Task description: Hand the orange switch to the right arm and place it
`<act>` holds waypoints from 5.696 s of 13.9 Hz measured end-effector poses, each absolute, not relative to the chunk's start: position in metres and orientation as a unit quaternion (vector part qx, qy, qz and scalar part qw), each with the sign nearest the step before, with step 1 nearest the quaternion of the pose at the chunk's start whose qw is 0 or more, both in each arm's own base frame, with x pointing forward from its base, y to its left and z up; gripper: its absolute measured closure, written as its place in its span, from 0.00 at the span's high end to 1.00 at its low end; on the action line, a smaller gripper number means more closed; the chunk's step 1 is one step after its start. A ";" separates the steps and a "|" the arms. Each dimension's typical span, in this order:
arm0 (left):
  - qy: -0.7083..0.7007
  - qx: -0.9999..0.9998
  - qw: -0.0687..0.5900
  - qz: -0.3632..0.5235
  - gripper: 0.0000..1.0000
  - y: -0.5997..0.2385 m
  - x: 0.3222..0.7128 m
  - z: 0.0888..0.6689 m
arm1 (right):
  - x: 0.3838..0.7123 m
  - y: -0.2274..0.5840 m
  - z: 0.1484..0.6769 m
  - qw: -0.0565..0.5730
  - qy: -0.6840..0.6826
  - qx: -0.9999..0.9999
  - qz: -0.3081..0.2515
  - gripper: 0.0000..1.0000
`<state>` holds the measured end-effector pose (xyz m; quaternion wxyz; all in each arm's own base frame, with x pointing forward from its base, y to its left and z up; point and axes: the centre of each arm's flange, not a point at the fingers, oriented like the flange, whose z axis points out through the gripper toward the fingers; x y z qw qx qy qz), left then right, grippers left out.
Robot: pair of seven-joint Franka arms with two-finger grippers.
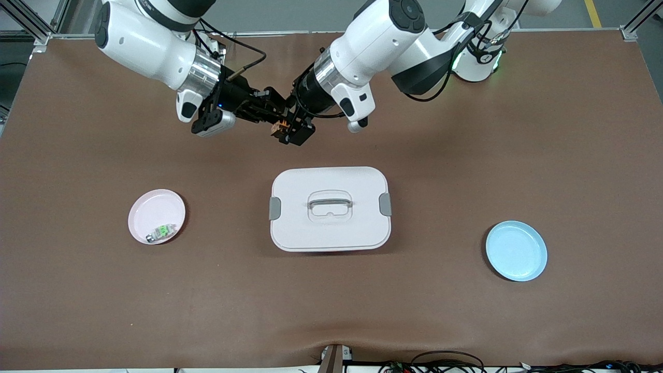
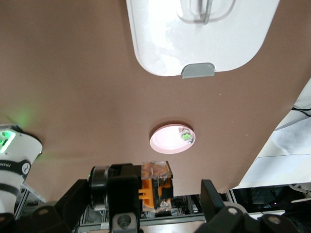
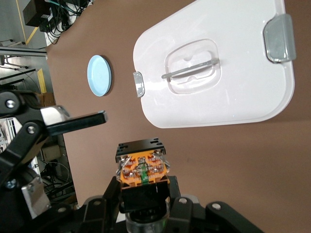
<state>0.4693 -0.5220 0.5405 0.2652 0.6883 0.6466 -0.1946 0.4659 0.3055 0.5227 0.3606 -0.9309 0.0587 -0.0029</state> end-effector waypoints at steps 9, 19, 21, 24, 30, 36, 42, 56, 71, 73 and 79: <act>0.533 0.809 0.215 -0.123 1.00 -0.438 0.515 0.552 | 0.481 0.240 0.482 0.204 -0.255 -0.945 -0.015 0.42; 0.333 0.928 0.137 -0.094 1.00 -0.281 0.570 0.554 | 0.523 0.139 0.433 0.060 -0.465 -0.883 0.006 0.42; 0.287 0.947 0.119 -0.078 1.00 -0.237 0.585 0.550 | 0.532 0.109 0.429 0.038 -0.497 -0.867 0.007 0.42; 0.221 0.969 0.103 -0.044 1.00 -0.178 0.605 0.551 | 0.541 0.069 0.421 0.020 -0.540 -0.841 -0.011 0.42; 0.140 0.988 0.067 -0.020 1.00 -0.076 0.625 0.547 | 0.538 -0.026 0.350 -0.014 -0.588 -0.808 -0.040 0.42; 0.064 0.996 0.059 -0.028 1.00 0.011 0.612 0.558 | 0.550 -0.051 0.302 -0.048 -0.608 -0.792 -0.037 0.42; 0.051 0.998 0.026 0.006 1.00 -0.006 0.566 0.579 | 0.558 -0.055 0.238 -0.065 -0.615 -0.784 -0.047 0.42; 0.044 0.998 0.025 0.024 1.00 -0.014 0.553 0.578 | 0.527 -0.063 0.179 -0.064 -0.609 -0.789 -0.044 0.42; 0.048 0.998 0.024 0.022 1.00 -0.009 0.553 0.576 | 0.536 -0.054 0.192 -0.038 -0.593 -0.804 -0.024 1.00; 0.049 0.998 0.024 0.021 1.00 -0.009 0.554 0.575 | 0.549 -0.045 0.216 -0.021 -0.574 -0.818 -0.006 1.00; 0.041 0.999 0.024 0.021 1.00 -0.017 0.554 0.575 | 0.579 -0.018 0.307 0.032 -0.437 -0.894 0.092 1.00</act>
